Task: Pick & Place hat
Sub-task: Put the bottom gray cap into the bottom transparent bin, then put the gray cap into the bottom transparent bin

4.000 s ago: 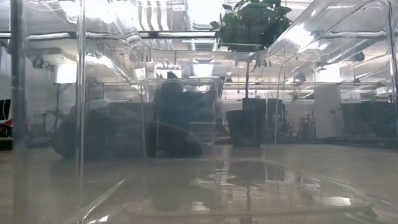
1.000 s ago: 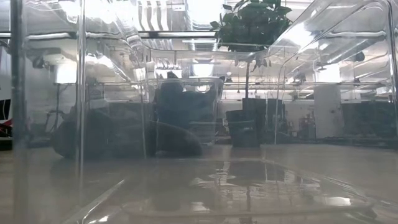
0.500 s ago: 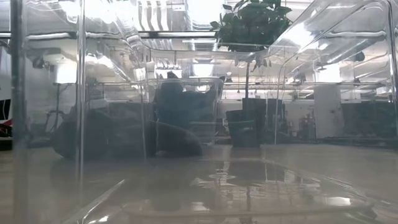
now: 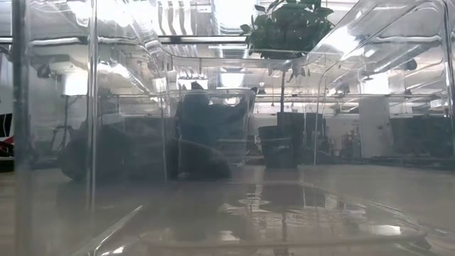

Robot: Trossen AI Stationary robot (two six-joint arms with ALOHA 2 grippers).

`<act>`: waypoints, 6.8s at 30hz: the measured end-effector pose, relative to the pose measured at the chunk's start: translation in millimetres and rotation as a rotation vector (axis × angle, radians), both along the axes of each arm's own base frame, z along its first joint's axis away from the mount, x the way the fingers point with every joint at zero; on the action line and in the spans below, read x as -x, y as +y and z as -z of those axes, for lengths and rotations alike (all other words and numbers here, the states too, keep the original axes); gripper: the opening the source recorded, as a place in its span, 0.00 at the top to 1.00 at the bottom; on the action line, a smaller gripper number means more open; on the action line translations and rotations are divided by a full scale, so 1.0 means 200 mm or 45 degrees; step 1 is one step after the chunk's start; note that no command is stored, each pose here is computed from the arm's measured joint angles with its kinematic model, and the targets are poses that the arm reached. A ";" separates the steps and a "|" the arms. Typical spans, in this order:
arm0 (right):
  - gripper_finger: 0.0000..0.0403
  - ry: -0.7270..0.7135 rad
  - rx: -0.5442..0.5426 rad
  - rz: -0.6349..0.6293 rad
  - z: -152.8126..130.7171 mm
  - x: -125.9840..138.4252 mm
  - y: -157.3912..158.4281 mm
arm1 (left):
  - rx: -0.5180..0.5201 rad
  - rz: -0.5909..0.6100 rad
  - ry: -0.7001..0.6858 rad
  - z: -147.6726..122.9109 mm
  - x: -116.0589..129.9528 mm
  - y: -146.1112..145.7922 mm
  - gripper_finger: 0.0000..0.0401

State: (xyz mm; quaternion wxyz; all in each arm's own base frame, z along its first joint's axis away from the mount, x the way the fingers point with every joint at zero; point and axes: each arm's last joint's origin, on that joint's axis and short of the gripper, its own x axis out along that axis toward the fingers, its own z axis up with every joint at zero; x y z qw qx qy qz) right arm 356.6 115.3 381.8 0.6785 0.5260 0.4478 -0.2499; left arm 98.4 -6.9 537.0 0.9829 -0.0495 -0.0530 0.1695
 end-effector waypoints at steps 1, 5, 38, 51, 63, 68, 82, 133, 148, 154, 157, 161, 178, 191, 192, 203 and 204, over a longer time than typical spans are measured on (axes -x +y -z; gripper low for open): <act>0.97 0.015 -0.007 0.001 0.01 0.00 0.00 | 0.000 0.000 0.000 0.00 0.00 0.00 0.56; 0.97 0.061 -0.035 0.018 0.06 -0.01 0.01 | 0.000 -0.001 0.000 0.00 0.00 0.00 0.56; 0.36 -0.315 0.411 -0.068 -0.15 -0.04 -0.07 | 0.293 0.133 0.778 0.37 -0.14 -0.06 0.56; 0.37 -0.310 0.492 -0.106 -0.15 -0.05 -0.11 | 0.293 0.446 1.357 0.97 -0.42 -0.17 0.56; 0.39 -0.309 0.545 -0.088 -0.15 -0.05 -0.12 | 0.413 0.628 1.257 1.36 -0.61 -0.27 0.56; 0.38 -0.309 0.560 -0.072 -0.15 -0.05 -0.13 | 0.340 0.694 1.208 1.46 -0.68 -0.32 0.56; 0.40 -0.312 0.552 -0.057 -0.15 -0.05 -0.14 | 0.132 0.675 1.347 1.70 -0.83 -0.38 0.56; 0.42 -0.393 0.597 -0.001 -0.17 -0.08 -0.15 | 0.436 0.545 1.451 1.36 -0.33 -0.23 0.98; 0.42 -0.599 0.378 0.237 -0.22 -0.13 -0.14 | 0.610 0.224 0.792 1.01 -0.09 -0.11 0.98; 0.42 -0.618 0.194 0.321 -0.21 -0.17 -0.16 | 0.538 0.195 0.707 0.94 -0.11 -0.10 0.98; 0.42 -0.640 0.101 0.374 -0.22 -0.18 -0.17 | 0.488 0.217 0.728 0.93 -0.13 -0.11 0.98; 0.42 -0.594 -0.087 0.344 -0.22 -0.19 -0.22 | 0.424 0.288 0.730 0.91 -0.17 -0.14 0.98; 0.49 -0.530 -0.403 0.465 -0.23 -0.21 -0.67 | 0.011 0.061 0.799 0.86 -0.29 -0.18 0.98; 0.61 -0.585 -0.439 0.525 -0.25 -0.22 -0.70 | -0.287 -0.133 0.880 0.79 -0.40 -0.22 0.98; 0.61 -0.585 -0.434 0.523 -0.25 -0.22 -0.70 | -0.297 -0.129 0.886 0.79 -0.41 -0.22 0.98; 0.72 -0.608 -0.329 0.449 -0.25 -0.22 -0.71 | -0.329 -0.131 0.857 0.74 -0.42 -0.26 0.98; 0.76 -0.612 -0.310 0.444 -0.25 -0.22 -0.71 | -0.328 -0.129 0.852 0.74 -0.42 -0.26 0.98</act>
